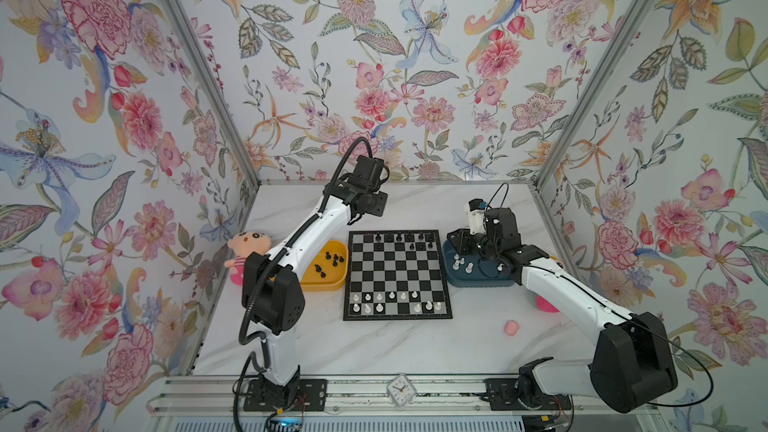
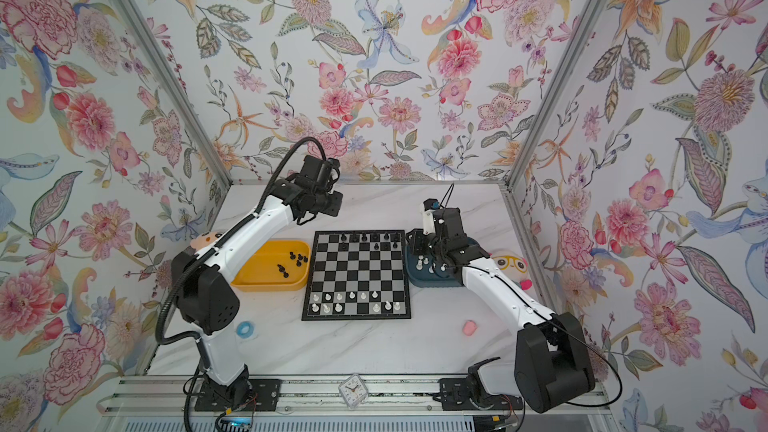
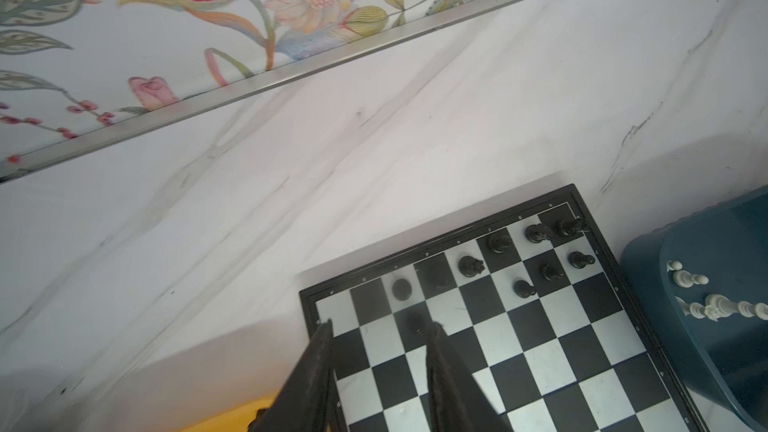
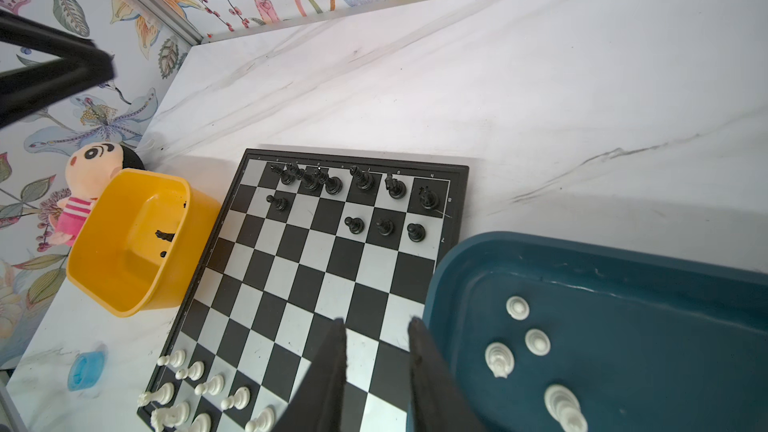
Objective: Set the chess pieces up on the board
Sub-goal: 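Withdraw the left gripper back over the yellow tray, then lower the left gripper and close it on a black piece in the tray, then lift the black piece and carry it toward the board's farthest row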
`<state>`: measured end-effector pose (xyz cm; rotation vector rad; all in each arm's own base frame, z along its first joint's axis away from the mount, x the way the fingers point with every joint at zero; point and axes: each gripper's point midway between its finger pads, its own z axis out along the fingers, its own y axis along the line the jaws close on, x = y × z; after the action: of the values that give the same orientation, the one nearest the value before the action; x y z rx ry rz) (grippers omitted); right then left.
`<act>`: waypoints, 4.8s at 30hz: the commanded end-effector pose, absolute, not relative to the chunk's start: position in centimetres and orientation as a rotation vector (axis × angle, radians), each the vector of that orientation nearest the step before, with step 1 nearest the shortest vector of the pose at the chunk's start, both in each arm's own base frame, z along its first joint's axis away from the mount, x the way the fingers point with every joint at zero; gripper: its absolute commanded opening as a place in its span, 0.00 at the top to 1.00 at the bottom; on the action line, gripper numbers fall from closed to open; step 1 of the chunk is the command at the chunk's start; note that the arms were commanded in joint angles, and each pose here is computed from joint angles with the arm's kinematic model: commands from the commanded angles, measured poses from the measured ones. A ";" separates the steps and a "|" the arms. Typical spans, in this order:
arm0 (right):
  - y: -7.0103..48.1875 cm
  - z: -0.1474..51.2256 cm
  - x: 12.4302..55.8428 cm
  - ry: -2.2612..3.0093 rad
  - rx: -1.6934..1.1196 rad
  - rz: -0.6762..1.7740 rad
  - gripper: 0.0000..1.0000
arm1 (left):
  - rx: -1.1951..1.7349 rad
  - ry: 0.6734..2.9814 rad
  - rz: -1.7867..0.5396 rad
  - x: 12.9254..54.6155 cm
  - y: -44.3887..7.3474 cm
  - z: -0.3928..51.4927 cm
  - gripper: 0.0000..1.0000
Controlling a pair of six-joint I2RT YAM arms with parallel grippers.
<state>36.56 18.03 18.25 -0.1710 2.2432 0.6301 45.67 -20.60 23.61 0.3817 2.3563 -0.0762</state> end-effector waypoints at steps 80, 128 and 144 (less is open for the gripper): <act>18.3 16.2 37.3 2.316 -0.161 0.622 0.73 | -0.164 2.810 -0.001 36.1 -4.0 2.5 0.81; 18.1 15.8 37.1 2.330 -0.163 0.611 0.74 | 0.127 2.569 -0.009 43.9 -11.5 16.5 1.00; 17.1 15.7 36.9 2.329 -0.141 0.602 0.73 | 0.381 2.644 -0.108 46.8 -21.1 11.6 1.00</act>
<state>37.25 17.55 15.26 -0.1442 2.3374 0.6069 46.83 -20.25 11.75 0.3398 2.6293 -0.0952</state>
